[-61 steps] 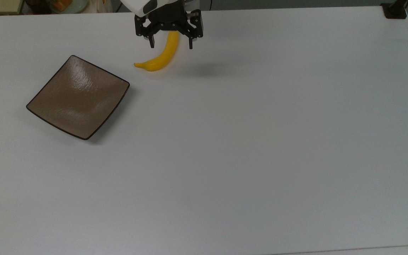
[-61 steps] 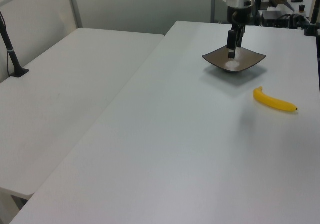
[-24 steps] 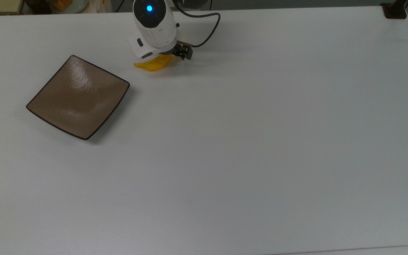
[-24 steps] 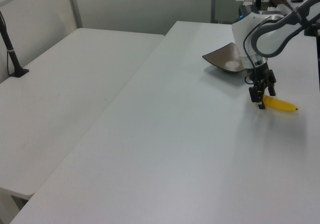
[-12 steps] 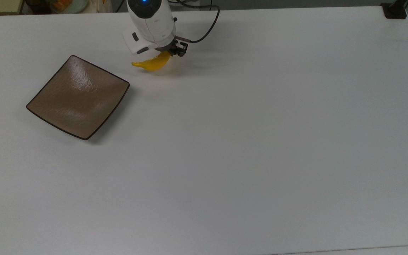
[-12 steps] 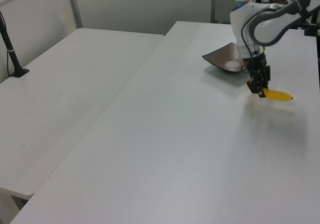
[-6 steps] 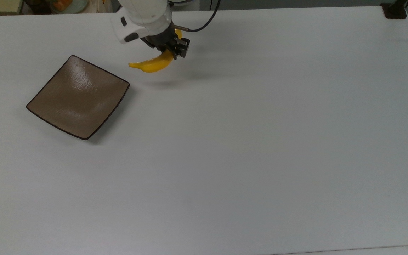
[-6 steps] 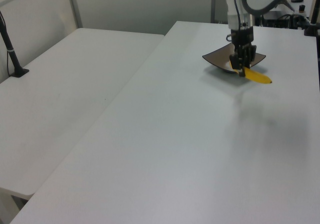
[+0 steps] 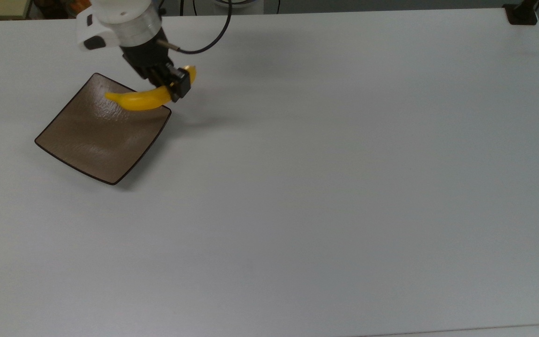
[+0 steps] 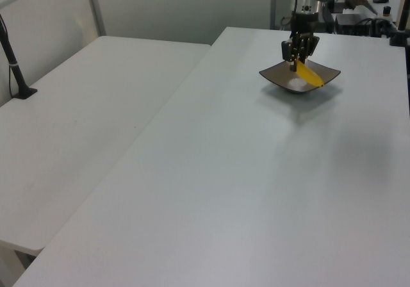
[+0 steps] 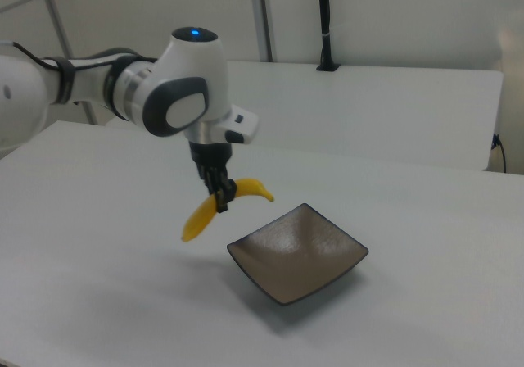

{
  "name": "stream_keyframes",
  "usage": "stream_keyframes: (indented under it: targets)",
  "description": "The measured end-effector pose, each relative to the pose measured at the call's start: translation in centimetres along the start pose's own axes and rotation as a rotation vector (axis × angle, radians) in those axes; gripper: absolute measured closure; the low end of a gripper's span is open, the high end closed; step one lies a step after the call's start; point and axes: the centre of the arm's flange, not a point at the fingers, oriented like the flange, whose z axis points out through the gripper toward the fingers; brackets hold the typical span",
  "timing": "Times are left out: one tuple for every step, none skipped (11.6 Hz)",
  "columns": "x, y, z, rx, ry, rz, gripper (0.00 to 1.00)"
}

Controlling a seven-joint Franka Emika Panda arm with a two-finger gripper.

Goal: Bananas placed on a ceramic plate
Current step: 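Lift the banana and carry it over the brown square plate, then lower the banana onto the plate and open the gripper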

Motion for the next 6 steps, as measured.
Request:
stream_keyframes:
  targets:
    - [1.2,0.8,0.9,0.002,0.034,0.019,0.7]
    - [2.4,1.8,1.7,0.003,0.068,0.04,0.7]
    - [3.4,2.7,2.2,0.003,0.092,0.059,0.7]
    - [4.5,4.1,2.6,0.004,0.122,0.085,0.7]
    - [5.3,5.3,2.7,0.005,0.148,0.106,0.7]
    - [6.0,6.5,2.9,0.006,0.171,0.125,0.7]
